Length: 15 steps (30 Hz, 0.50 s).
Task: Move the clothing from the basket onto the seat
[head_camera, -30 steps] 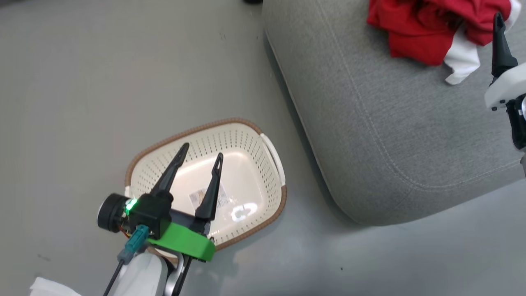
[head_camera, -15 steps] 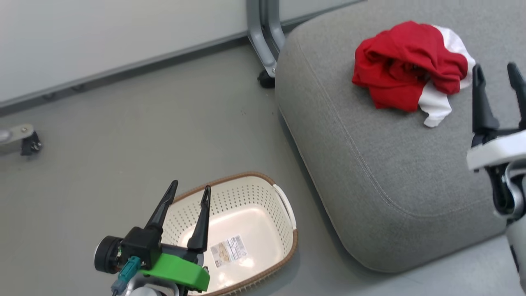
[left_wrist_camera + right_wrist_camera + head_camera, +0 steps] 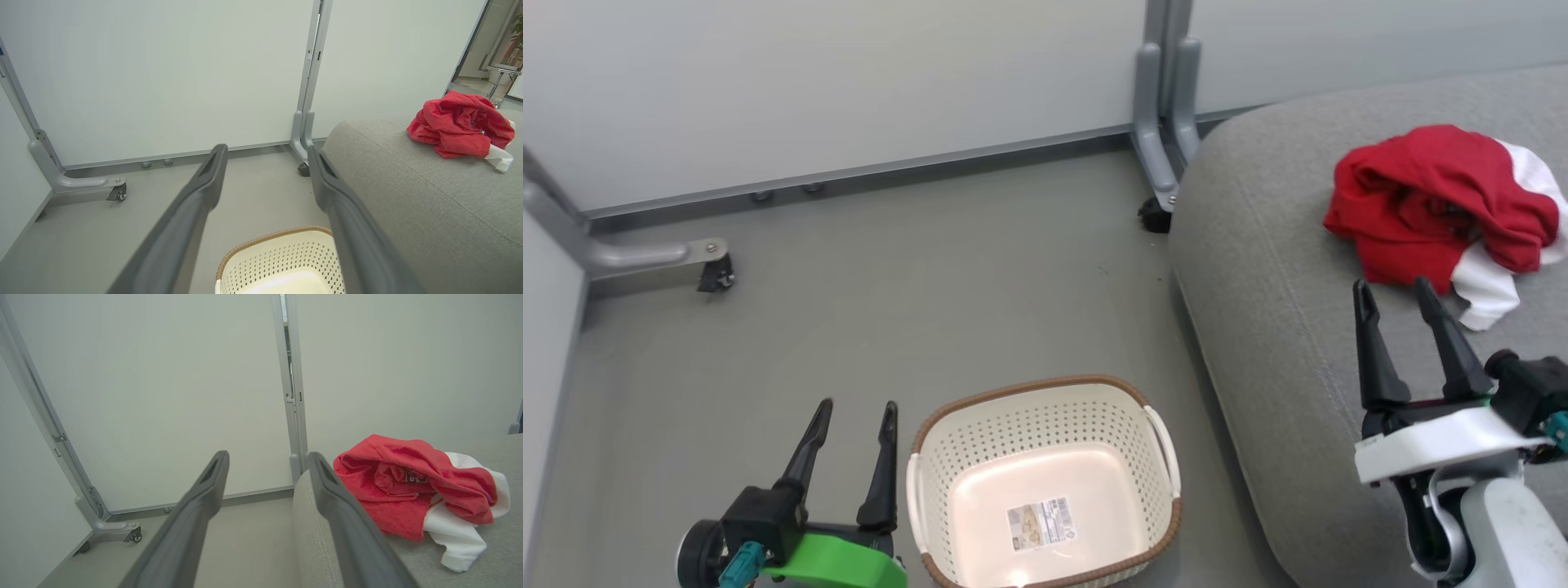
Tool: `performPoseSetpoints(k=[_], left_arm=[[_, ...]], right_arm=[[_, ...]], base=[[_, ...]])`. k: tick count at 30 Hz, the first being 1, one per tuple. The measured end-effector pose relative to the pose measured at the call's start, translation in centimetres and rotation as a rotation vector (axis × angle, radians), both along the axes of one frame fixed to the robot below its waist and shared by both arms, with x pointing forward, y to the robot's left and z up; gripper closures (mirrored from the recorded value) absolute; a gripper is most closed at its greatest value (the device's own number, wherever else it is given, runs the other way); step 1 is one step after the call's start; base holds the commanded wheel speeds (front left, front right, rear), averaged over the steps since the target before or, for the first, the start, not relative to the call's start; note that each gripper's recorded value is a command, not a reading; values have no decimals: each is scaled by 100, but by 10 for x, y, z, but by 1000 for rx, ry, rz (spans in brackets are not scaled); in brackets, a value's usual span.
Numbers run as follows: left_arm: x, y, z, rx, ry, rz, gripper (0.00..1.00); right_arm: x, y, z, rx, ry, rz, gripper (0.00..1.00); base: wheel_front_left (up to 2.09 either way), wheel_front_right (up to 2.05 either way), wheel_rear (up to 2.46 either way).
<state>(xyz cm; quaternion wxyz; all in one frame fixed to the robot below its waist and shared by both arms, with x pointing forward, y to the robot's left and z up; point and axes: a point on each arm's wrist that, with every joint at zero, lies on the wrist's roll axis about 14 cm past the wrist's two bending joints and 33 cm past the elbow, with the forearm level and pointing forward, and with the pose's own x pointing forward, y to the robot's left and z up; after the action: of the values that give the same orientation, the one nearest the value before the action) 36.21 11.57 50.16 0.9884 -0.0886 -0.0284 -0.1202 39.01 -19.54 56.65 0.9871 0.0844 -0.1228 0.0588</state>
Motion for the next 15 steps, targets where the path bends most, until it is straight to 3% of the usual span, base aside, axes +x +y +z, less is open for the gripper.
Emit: performPoseSetpoints(k=[15], left_arm=[[-36, 52, -10, -6, 30, 170, 0]], right_arm=[[-11, 81, -23, 31, 62, 177, 0]], base=[[0, 0, 0]])
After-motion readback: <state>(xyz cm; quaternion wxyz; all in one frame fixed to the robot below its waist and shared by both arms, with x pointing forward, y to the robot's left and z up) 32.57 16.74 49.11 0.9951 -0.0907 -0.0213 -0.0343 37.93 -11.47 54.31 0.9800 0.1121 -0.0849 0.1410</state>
